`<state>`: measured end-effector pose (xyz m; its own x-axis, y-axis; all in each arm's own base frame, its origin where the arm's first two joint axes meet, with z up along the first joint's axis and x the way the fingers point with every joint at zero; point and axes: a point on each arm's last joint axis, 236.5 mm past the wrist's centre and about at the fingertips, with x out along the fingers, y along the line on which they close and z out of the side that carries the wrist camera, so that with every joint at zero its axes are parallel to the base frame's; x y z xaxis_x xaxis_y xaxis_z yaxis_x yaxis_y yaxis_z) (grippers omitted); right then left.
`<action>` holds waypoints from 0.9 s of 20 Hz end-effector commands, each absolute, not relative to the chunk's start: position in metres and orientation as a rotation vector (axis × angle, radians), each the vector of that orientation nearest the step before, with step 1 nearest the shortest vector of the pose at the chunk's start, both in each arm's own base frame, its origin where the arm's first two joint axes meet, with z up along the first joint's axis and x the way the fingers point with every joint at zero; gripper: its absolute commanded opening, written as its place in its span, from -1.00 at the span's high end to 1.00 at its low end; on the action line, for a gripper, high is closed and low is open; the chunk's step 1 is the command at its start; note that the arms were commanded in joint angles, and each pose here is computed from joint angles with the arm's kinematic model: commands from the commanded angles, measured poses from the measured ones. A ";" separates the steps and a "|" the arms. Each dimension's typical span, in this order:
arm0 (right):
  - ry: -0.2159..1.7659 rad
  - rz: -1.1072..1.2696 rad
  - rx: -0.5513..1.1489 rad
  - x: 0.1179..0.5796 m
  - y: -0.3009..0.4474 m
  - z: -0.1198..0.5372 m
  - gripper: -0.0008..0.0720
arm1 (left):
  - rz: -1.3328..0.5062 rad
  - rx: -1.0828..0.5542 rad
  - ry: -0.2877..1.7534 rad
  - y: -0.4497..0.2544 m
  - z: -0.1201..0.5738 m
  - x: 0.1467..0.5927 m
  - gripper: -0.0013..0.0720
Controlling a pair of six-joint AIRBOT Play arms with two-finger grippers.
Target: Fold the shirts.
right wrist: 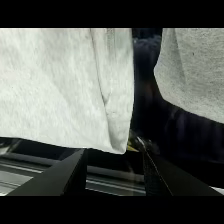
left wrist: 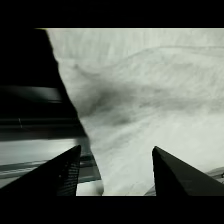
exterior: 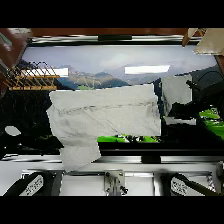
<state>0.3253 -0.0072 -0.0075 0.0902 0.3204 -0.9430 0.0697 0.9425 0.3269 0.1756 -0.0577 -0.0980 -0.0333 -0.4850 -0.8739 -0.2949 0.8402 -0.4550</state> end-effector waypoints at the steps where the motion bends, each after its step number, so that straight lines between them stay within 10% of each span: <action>1: 1.473 0.185 0.335 0.326 -0.006 -0.007 -0.32 | -0.173 -0.645 1.586 -0.067 -0.109 0.193 -0.51; 3: 1.509 0.186 0.348 0.318 -0.002 -0.018 -0.85 | -0.183 -0.668 1.542 -0.076 -0.110 0.206 -0.46; 8: 1.660 0.230 0.362 0.275 0.024 -0.063 -0.85 | -0.273 -0.673 1.559 -0.093 -0.103 0.202 0.85; 18: 1.755 0.216 0.351 0.267 0.037 -0.111 -0.85 | -0.336 -0.659 1.513 -0.096 -0.076 0.223 0.85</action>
